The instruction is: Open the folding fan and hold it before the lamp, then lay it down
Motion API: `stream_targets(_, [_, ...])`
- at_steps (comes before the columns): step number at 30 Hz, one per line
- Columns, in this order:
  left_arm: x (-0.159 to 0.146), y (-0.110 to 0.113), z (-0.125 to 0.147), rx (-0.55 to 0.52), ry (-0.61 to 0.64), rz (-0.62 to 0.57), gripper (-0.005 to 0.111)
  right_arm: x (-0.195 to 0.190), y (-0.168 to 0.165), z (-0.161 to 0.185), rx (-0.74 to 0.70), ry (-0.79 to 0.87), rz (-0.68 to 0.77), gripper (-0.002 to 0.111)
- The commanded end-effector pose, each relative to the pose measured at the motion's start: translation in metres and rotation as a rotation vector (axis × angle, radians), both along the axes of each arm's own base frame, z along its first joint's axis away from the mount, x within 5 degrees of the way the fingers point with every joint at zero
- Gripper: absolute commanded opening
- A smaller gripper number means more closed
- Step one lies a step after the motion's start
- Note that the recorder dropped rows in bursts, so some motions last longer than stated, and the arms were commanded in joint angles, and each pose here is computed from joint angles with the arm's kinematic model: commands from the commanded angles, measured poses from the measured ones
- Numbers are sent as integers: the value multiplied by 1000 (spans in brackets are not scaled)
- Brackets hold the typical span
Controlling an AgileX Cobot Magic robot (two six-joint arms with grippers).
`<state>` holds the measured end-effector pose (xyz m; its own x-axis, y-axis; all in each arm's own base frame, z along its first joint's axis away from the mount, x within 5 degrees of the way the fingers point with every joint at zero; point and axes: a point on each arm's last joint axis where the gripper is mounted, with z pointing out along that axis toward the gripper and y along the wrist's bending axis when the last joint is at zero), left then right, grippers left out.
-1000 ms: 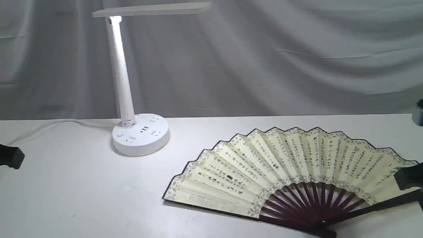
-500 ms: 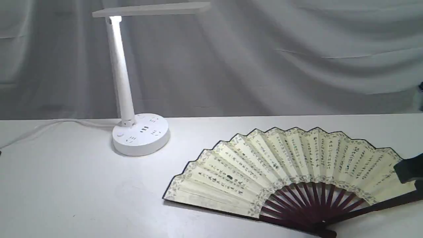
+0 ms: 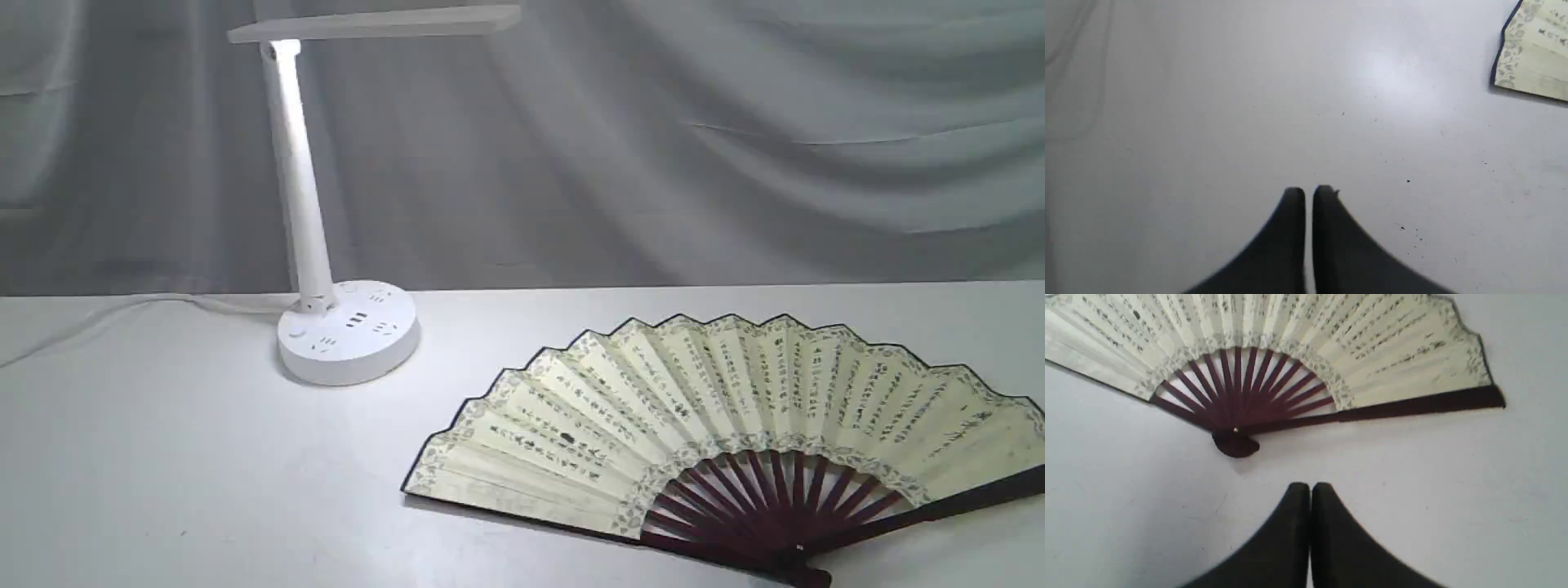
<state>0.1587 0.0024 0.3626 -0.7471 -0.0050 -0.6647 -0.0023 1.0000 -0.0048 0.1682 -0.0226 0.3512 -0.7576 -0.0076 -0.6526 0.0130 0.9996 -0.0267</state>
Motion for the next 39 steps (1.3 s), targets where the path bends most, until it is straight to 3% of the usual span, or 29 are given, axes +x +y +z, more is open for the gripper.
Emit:
stream_targets(1, [-38,-2,2,-21,-84,-1,0,-38,6,19,-38,-107,-6,0])
stream_targets(11, [-143,-5,7,2,-360,-13,0,-141,23,41,-83,-364,-21,0])
stream_targets(17, [-189,-6,1,14,-478,-11,0,-187,30,32,-111,-413,-39,0])
stream_targets(21, [-212,-5,-4,32,-567,-4,0,-216,28,29,-117,-520,-132,0])
stream_targets(26, [-223,-3,-8,85,-593,6,0,-252,28,20,-192,-649,-188,0])
stream_targets(39, [-223,4,-6,84,-613,-84,0,-251,27,19,-199,-643,-192,0])
